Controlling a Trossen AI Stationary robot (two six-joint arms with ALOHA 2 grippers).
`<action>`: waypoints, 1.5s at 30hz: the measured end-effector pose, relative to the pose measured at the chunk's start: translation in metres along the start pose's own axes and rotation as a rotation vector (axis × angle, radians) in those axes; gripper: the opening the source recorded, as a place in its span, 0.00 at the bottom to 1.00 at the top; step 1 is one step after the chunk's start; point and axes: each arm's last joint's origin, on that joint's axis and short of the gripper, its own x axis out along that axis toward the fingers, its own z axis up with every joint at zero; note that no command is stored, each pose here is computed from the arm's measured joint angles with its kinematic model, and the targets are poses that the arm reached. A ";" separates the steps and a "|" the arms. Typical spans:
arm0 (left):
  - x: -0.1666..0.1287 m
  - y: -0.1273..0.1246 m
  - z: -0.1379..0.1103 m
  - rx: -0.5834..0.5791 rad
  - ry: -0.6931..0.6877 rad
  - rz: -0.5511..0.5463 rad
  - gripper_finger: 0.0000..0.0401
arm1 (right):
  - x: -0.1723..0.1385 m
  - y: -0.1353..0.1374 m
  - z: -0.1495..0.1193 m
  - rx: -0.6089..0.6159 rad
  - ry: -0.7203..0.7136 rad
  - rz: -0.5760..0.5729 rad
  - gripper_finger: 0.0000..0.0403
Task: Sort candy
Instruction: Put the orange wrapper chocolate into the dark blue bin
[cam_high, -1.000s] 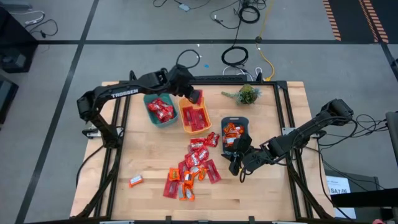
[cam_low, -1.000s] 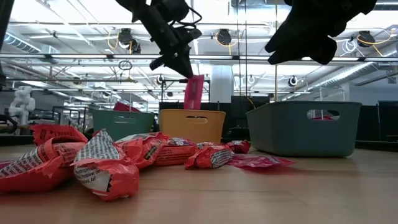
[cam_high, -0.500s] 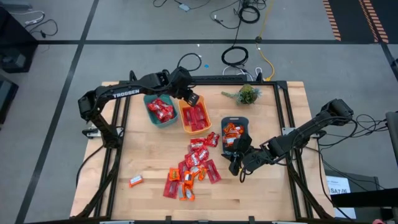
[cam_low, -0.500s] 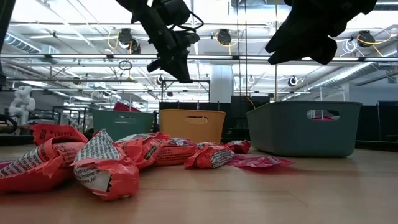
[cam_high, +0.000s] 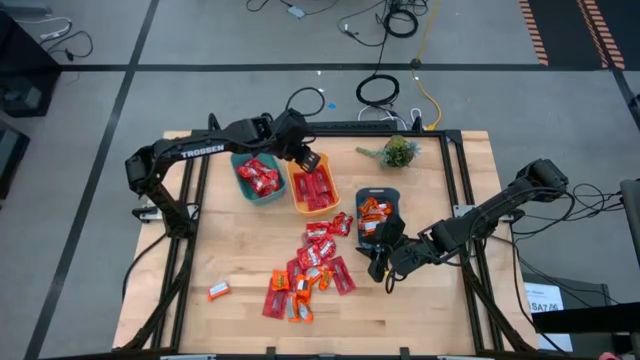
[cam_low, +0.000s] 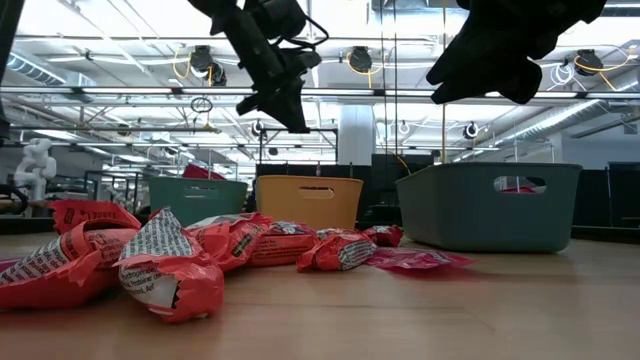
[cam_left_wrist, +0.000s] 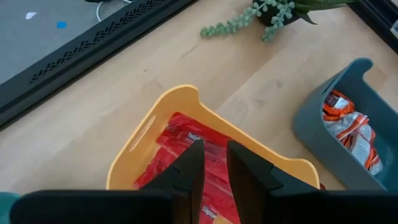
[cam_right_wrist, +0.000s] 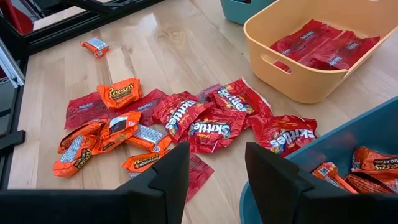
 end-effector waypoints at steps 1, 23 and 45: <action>0.000 -0.001 0.000 0.003 -0.001 -0.002 0.19 | 0.000 0.000 0.000 0.000 0.000 0.000 0.37; -0.007 -0.048 -0.029 0.316 0.050 -0.032 0.19 | 0.000 0.000 0.000 0.001 0.000 0.001 0.37; -0.016 -0.072 -0.064 0.378 0.174 0.068 0.19 | 0.000 0.000 0.000 0.008 0.000 0.001 0.37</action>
